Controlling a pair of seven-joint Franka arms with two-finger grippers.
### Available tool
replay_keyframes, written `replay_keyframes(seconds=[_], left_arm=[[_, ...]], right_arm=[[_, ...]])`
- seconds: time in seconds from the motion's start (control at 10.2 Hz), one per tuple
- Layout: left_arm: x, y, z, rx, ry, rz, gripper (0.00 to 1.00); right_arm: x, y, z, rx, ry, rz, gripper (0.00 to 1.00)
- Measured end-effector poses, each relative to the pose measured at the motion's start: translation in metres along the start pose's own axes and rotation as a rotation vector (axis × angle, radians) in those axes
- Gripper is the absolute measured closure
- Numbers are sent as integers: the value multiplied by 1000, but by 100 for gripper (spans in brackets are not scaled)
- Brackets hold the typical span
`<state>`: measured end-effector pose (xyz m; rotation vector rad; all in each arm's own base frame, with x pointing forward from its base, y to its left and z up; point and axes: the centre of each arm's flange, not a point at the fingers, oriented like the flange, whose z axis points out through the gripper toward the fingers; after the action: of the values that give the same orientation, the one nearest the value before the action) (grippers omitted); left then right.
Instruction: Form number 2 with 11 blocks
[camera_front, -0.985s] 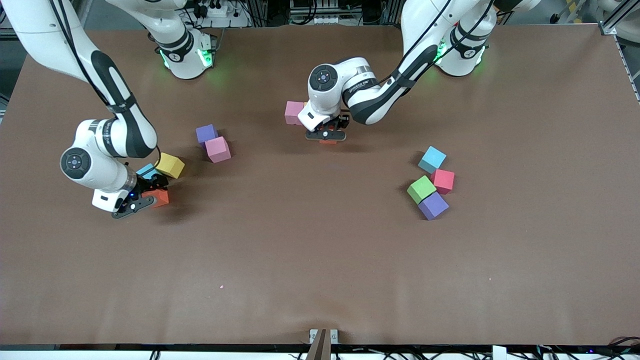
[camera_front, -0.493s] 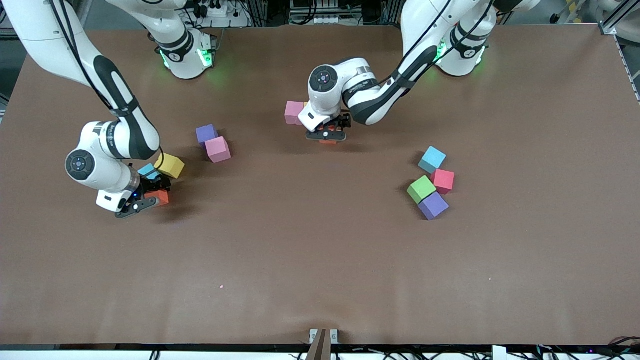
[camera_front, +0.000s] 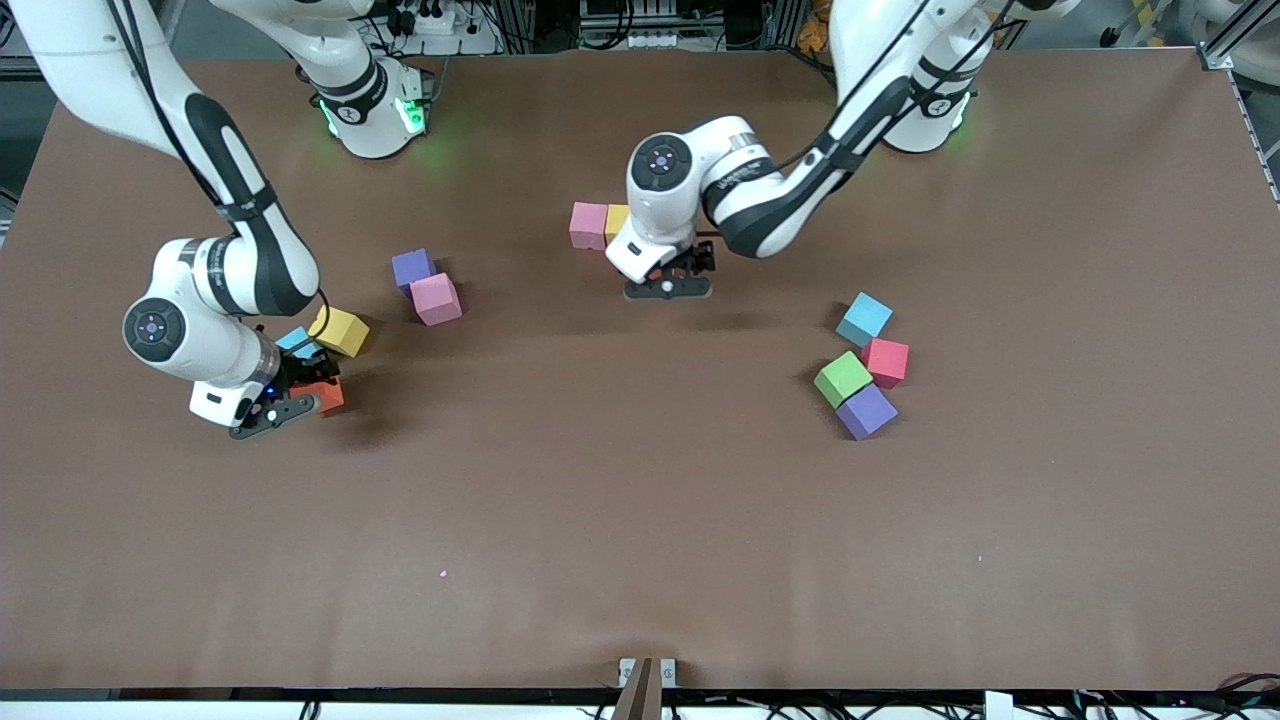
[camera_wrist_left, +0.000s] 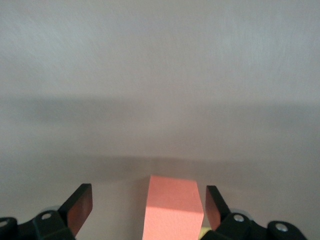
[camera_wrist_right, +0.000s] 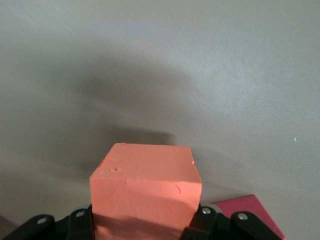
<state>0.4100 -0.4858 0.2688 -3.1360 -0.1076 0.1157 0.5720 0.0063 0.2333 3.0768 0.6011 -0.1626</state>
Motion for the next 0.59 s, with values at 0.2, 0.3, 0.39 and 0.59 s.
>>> replay_keyframes(seconds=[0.2,0.3,0.39,0.59], left_arm=[[40,-16,-30,-45,34,-78,0],[61,-30,-45,-62,55,-119,0],[82,-49,-57,-71,72,-162,0],[123,-95,-73,-81,96,-256,0]], right_arm=[[10,-42,-13,7,-18,60,38],[17,-68,-15,33,-13,110,38],[24,-99,-16,65,-9,161,38],[36,-179,-22,96,-10,264,38]])
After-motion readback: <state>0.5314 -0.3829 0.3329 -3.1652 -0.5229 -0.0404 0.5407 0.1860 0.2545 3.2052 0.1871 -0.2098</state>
